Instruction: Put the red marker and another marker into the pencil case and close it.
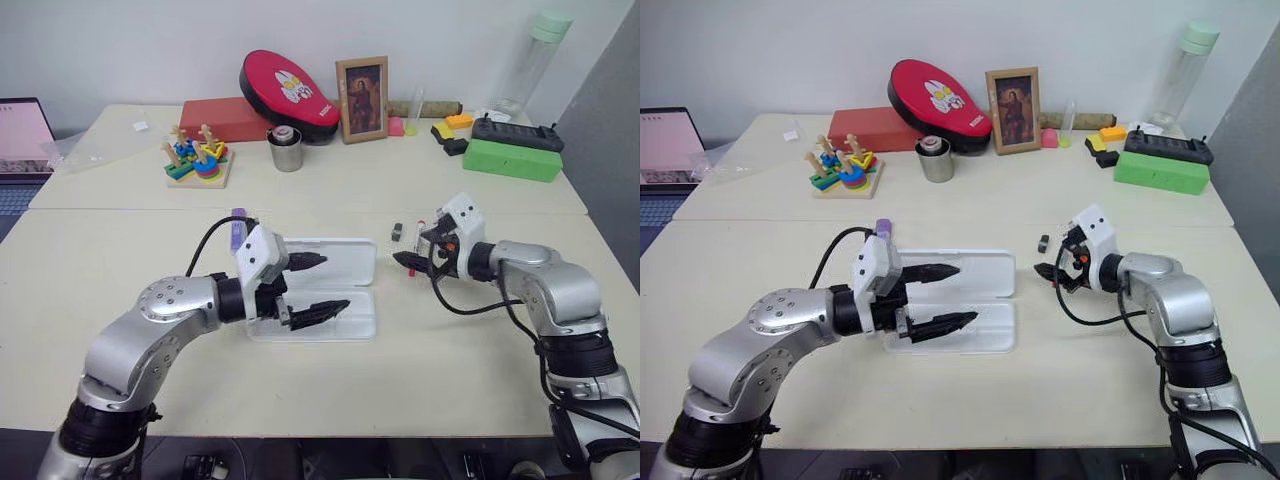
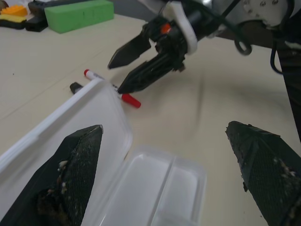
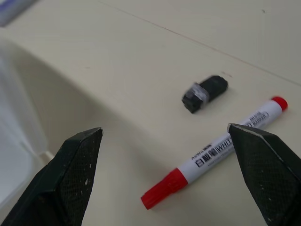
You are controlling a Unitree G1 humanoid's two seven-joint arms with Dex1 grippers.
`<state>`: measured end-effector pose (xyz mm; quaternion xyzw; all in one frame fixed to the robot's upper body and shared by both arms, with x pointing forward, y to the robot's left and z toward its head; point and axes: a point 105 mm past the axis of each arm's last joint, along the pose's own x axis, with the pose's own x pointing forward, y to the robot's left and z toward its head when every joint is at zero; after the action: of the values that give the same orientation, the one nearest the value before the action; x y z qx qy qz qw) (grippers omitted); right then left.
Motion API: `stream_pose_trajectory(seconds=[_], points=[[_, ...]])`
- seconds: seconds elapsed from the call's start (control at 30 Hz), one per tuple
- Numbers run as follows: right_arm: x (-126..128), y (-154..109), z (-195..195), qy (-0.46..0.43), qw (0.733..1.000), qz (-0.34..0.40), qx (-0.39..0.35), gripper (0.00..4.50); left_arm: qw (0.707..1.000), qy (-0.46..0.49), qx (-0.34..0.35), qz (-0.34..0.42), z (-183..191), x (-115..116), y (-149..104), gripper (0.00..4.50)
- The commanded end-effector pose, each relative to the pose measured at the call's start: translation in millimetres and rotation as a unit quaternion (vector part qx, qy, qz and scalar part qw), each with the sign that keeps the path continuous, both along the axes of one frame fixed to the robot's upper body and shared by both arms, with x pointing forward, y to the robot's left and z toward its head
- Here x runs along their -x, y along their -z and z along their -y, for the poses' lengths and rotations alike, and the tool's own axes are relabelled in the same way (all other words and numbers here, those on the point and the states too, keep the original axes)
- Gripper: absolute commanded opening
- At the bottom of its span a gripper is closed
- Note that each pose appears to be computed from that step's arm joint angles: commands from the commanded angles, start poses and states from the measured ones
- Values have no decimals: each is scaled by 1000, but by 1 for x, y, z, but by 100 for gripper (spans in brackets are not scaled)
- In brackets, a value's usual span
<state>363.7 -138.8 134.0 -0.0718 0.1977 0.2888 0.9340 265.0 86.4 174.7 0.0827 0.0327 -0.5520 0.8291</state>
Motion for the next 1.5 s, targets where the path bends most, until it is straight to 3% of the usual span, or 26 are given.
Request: stream_pose_trajectory(seconds=[0.03,0.23,0.37,0.67,0.9,1.13,1.27,1.37,1.5], points=[[-8,0,10,75,997,-3,14,446,999,-7,4,32,8,-2,-9,450],[-5,32,10,95,992,-32,75,446,999,-4,2,47,11,-3,-14,450],[-4,38,12,97,991,-32,87,378,999,-1,4,51,13,-2,-16,450],[-8,34,21,103,989,-19,106,162,998,-1,3,62,13,-3,-18,450],[-11,36,26,116,986,-15,116,26,996,-9,22,83,15,-8,-26,450],[-18,21,36,136,985,7,108,26,994,-17,34,106,17,-15,-34,450],[-29,-12,37,132,986,62,87,26,993,-23,35,111,14,-16,-36,450],[-26,-53,6,41,988,141,46,26,991,-47,36,116,1,-20,-40,450],[5,-94,-40,-126,970,209,-9,26,989,-83,26,119,-25,-19,-48,450]])
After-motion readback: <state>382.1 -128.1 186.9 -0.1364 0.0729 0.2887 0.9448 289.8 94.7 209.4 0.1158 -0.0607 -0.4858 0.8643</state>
